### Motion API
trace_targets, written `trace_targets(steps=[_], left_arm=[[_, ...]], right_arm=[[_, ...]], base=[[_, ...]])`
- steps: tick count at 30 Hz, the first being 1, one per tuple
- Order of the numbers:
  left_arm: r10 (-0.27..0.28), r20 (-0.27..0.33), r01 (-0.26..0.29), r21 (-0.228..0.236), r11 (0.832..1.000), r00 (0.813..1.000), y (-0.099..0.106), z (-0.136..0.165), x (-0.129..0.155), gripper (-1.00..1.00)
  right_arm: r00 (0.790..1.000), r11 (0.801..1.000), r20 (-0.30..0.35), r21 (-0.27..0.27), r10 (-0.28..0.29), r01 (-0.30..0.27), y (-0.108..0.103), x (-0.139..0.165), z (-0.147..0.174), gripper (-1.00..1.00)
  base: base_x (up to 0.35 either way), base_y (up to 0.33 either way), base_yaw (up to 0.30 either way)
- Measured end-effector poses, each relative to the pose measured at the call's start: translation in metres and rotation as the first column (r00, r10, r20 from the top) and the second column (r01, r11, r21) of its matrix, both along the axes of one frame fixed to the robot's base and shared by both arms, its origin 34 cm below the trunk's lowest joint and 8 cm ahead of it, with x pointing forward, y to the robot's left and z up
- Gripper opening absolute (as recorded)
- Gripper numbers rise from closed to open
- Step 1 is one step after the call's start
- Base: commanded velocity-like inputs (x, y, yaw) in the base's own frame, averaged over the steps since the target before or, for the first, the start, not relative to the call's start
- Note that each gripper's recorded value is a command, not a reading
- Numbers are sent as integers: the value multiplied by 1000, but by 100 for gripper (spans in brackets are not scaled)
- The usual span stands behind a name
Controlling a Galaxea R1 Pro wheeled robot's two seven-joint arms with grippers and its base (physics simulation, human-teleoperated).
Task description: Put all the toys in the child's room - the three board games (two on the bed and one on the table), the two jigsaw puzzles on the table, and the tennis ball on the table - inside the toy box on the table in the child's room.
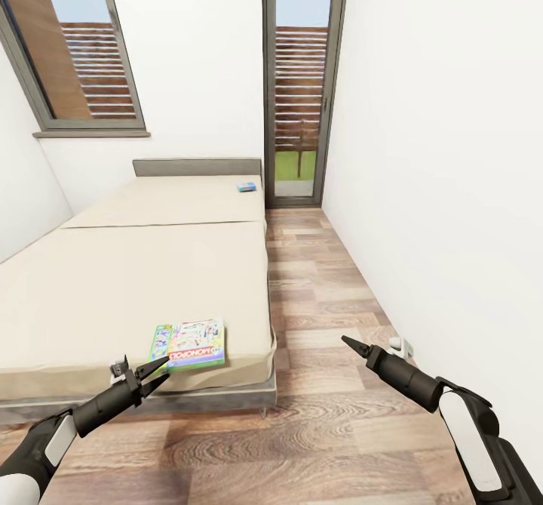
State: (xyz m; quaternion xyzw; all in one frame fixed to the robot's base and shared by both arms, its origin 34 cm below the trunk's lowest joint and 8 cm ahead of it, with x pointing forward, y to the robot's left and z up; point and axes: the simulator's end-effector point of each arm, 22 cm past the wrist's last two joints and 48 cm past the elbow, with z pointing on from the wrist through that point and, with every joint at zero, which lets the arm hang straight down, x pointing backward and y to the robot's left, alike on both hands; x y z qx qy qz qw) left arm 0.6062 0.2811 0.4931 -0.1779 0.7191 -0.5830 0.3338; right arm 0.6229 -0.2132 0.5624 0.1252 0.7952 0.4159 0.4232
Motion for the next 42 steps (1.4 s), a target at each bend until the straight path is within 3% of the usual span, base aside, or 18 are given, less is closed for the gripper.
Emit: trace_targets(steps=[12, 13, 15, 33, 42], left_arm=[[-17, -19, 17, -3, 1000, 1000, -3, -3, -4, 100], [-17, -20, 17, -4, 1000, 1000, -3, -3, -4, -100], [0, 2, 0, 0, 1000, 1000, 0, 0, 0, -100], [2, 0, -2, -7, 1000, 1000, 0, 1, 0, -100], [0, 2, 0, -2, 1000, 1000, 1, 21, 6, -100]], right_arm=[[1000, 1000, 0, 0, 1, -1, 0, 0, 0, 100], [1000, 1000, 0, 0, 0, 0, 0, 0, 0, 100], [1000, 1000, 0, 0, 0, 0, 0, 0, 0, 100], [1000, 1000, 0, 0, 0, 0, 0, 0, 0, 100], [1000, 1000, -15, 0, -2, 2, -1, 4, 14, 100]], base=[[52, 0, 0], [12, 0, 0], [8, 0, 0], [1, 0, 0], [0, 0, 0]])
